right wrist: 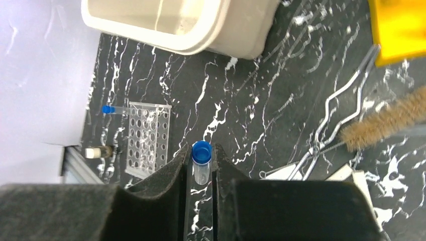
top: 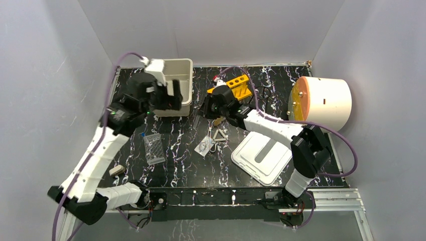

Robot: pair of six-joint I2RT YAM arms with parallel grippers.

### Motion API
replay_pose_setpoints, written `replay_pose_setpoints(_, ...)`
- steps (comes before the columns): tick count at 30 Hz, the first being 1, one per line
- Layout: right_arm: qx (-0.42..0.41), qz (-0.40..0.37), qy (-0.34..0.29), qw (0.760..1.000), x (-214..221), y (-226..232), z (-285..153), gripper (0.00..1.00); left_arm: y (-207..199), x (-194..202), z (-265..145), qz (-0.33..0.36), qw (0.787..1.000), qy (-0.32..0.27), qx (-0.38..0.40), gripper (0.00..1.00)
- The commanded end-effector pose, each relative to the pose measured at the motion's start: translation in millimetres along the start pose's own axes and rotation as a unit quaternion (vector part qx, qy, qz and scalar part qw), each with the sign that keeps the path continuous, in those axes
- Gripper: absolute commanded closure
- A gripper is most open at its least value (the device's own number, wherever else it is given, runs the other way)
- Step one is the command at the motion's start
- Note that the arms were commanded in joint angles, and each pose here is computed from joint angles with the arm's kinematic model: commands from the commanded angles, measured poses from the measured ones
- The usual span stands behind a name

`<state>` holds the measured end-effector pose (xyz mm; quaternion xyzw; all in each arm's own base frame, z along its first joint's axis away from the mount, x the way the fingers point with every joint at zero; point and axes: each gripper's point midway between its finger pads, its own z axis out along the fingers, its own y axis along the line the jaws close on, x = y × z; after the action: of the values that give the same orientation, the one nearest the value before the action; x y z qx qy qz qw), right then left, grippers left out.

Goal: Organize the chemistry lab equipment

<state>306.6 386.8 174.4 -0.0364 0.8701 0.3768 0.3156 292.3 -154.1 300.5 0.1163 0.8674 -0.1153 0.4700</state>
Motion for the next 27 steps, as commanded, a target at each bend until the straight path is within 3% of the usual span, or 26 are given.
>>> replay_pose_setpoints(1, -0.032, -0.164, -0.110, 0.980, -30.5, 69.6, -16.3, 0.83, 34.1, -70.1, -80.8, -0.122, 0.980, -0.130, -0.092, 0.11)
replay_pose_setpoints(5, -0.068, -0.276, -0.151, 0.947, -5.5, 128.1, -7.5, 0.83, 43.6, -100.4, -124.9, -0.172, 0.963, -0.178, -0.107, 0.11)
replay_pose_setpoints(9, -0.108, -0.330, -0.166, 0.923, 21.7, 167.5, 12.5, 0.83, 52.7, -115.7, -155.4, -0.191, 0.953, -0.199, -0.124, 0.11)
replay_pose_setpoints(18, -0.146, -0.435, -0.203, 0.865, 60.7, 211.6, 69.2, 0.83, 68.6, -132.1, -205.3, -0.185, 0.943, -0.232, -0.148, 0.08)
replay_pose_setpoints(27, -0.186, -0.445, -0.201, 0.853, 86.5, 218.0, 105.4, 0.84, 68.4, -124.4, -199.7, -0.151, 0.953, -0.217, -0.150, 0.04)
